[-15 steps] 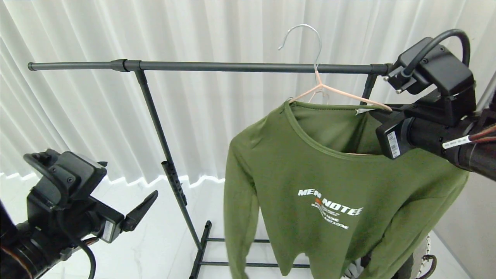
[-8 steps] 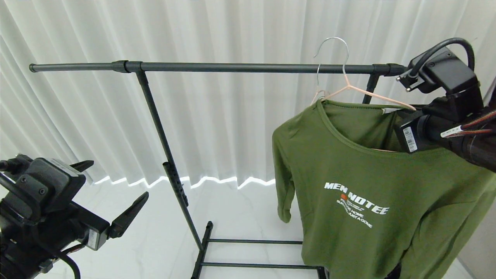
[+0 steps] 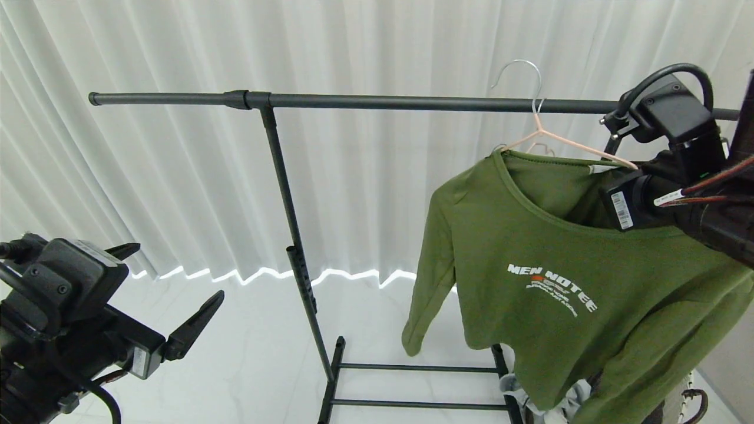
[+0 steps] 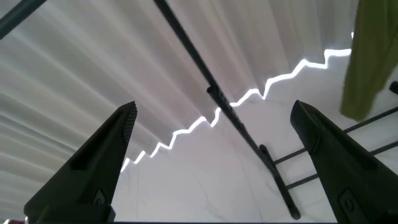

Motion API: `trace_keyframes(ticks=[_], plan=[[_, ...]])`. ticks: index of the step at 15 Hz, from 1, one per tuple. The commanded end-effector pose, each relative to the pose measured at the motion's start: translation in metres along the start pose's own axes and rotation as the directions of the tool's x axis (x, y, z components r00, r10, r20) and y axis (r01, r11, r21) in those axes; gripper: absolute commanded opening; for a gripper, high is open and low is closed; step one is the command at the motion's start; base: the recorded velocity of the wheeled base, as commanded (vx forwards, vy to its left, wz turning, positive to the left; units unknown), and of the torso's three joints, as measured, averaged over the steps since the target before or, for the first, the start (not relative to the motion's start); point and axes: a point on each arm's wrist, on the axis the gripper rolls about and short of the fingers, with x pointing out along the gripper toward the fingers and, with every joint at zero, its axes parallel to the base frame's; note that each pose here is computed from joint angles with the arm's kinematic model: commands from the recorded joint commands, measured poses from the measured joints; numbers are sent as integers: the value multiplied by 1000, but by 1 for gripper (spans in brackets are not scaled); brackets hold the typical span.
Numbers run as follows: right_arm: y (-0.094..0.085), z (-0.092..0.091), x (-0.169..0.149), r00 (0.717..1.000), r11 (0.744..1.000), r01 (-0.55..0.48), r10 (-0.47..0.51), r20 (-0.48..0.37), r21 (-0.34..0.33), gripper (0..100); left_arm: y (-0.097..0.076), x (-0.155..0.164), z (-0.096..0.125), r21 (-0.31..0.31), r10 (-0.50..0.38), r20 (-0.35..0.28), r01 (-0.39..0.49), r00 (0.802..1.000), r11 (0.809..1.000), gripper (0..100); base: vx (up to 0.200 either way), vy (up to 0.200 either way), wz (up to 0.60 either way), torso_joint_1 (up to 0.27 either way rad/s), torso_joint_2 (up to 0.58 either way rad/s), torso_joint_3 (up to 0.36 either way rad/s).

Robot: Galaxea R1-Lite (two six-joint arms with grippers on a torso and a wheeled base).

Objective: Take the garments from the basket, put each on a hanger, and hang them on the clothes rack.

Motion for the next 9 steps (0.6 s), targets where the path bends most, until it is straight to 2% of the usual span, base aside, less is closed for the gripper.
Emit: trace_keyframes(ticks=[1,6,8,9], plan=[[5,0,6,1000,1000,17,-17,-20,12,0,0,0,0,0,-1,-2,1,1000,1000,100,0,0,0,0,0,0],[18,5,27,987,978,151,-141,-82,146,0,-1,0,1,13,-5,4,5,1000,1000,100,0,0,0,0,0,0],[23,7,33,985,974,160,-147,-85,161,0,-1,1,0,14,-5,-3,5,1000,1000,100,0,0,0,0,0,0],[24,8,35,985,973,160,-147,-85,164,0,-2,1,-1,13,-7,-8,7,1000,1000,100,200,0,0,-7,2,-7]])
